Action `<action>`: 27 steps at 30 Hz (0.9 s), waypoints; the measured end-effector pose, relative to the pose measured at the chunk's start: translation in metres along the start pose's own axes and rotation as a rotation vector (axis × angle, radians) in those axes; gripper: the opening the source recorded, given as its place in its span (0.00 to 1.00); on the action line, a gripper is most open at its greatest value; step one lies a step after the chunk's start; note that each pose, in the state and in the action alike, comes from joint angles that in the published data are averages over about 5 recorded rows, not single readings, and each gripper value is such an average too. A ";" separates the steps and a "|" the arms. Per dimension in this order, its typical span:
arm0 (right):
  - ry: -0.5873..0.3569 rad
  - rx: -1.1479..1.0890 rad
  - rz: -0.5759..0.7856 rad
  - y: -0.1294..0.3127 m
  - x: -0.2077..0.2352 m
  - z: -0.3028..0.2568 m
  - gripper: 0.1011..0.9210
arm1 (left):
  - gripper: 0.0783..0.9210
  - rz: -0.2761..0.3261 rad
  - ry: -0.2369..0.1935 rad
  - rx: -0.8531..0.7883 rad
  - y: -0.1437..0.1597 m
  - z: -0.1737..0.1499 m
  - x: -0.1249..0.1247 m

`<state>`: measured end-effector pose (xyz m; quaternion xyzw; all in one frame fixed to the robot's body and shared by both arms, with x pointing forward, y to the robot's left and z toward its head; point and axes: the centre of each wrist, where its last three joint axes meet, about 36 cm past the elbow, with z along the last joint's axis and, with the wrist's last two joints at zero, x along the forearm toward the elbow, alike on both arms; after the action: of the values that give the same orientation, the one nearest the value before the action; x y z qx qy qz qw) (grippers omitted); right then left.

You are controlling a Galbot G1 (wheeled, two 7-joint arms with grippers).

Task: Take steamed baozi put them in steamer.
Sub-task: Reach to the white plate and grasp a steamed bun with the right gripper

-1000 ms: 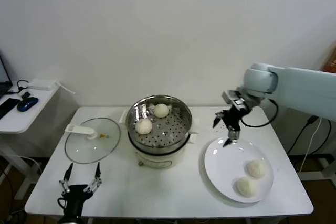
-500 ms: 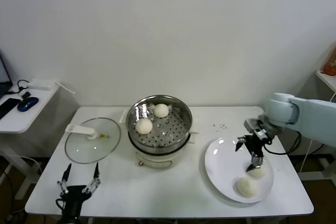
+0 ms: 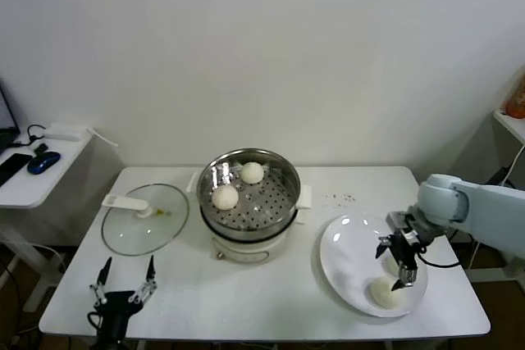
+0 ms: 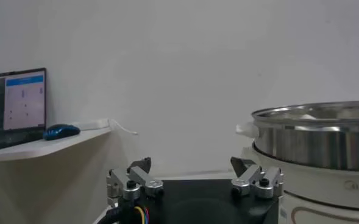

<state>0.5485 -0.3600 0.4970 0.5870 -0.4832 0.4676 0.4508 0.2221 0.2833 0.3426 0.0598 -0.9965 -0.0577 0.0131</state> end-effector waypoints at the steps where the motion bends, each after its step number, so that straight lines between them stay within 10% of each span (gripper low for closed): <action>1: 0.001 -0.002 -0.005 0.001 -0.003 0.001 0.88 | 0.88 0.000 0.001 0.000 0.000 0.000 0.000; 27: 0.026 -0.015 -0.048 0.003 -0.037 0.007 0.88 | 0.88 -0.004 0.012 0.004 0.000 0.007 -0.001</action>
<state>0.5431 -0.3622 0.4594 0.5890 -0.4667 0.4604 0.4727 0.2228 0.2839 0.3354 0.0620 -0.9964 -0.0554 0.0190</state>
